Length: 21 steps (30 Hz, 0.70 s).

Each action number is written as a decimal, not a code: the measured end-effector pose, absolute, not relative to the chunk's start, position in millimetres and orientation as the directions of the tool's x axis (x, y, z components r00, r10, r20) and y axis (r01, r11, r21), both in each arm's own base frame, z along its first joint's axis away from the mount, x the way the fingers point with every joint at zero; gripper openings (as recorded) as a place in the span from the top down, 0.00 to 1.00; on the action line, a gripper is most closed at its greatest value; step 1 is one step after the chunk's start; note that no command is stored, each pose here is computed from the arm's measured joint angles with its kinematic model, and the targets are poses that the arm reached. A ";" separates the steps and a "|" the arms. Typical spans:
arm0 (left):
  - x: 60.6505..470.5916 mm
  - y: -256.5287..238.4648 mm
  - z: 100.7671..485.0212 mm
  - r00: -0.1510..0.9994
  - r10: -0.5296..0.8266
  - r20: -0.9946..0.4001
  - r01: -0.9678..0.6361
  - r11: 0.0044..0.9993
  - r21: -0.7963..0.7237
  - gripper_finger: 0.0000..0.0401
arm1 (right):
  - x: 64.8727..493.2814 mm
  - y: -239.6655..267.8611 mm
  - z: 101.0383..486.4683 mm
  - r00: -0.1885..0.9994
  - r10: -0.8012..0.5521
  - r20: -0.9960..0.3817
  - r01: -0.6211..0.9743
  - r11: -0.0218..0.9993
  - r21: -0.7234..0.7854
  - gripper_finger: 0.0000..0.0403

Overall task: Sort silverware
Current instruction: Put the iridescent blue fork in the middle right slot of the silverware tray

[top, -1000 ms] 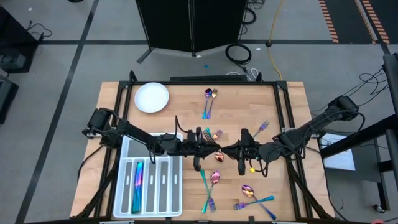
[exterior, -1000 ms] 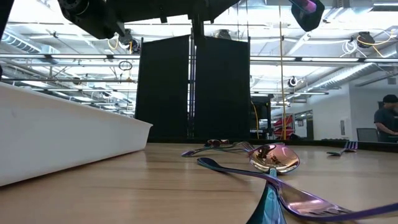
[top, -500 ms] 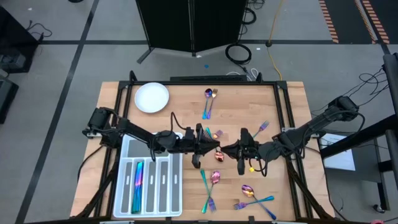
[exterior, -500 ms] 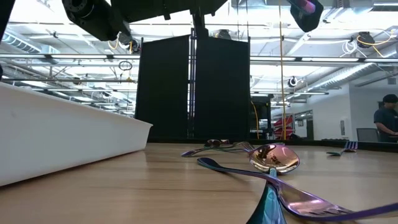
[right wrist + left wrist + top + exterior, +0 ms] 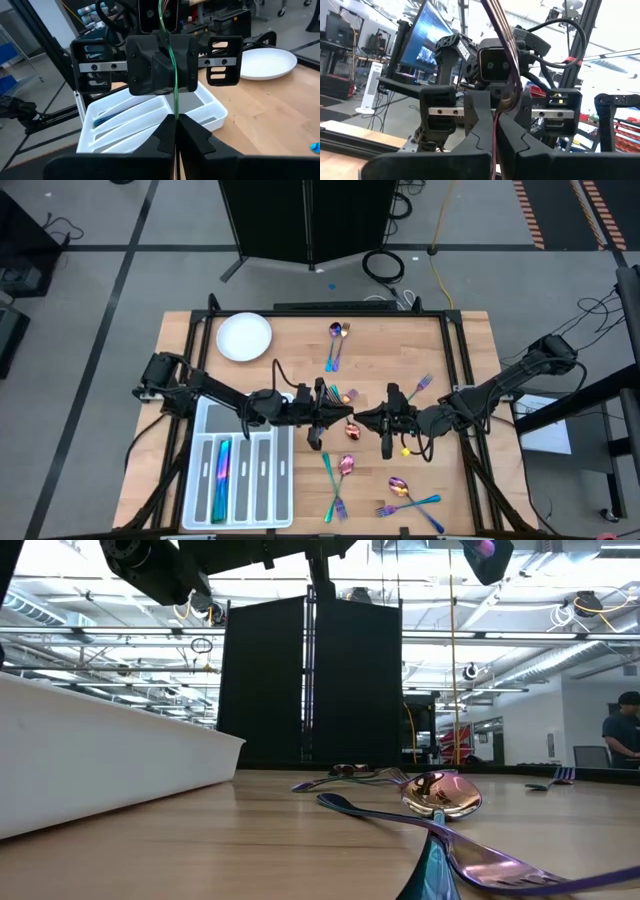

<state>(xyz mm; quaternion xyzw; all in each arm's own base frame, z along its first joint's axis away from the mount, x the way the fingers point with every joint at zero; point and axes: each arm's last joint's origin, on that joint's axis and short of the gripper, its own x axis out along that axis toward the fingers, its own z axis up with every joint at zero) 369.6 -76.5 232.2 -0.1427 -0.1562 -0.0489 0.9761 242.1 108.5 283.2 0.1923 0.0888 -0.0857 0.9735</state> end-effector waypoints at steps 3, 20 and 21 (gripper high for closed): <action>369.6 -76.5 232.3 0.946 -0.050 0.320 0.140 0.955 -0.263 0.99 | 242.6 107.6 283.9 0.970 -0.139 -0.199 0.201 0.919 0.340 0.97; 358.1 -70.9 243.3 0.997 0.053 0.055 -0.039 0.971 -0.234 1.00 | 232.2 93.7 301.1 0.971 -0.188 -0.145 0.212 0.962 0.173 0.72; 354.5 -69.2 248.4 0.996 0.082 0.038 -0.071 0.970 -0.232 1.00 | 230.1 92.8 302.5 0.968 -0.204 -0.142 0.226 0.961 0.157 0.70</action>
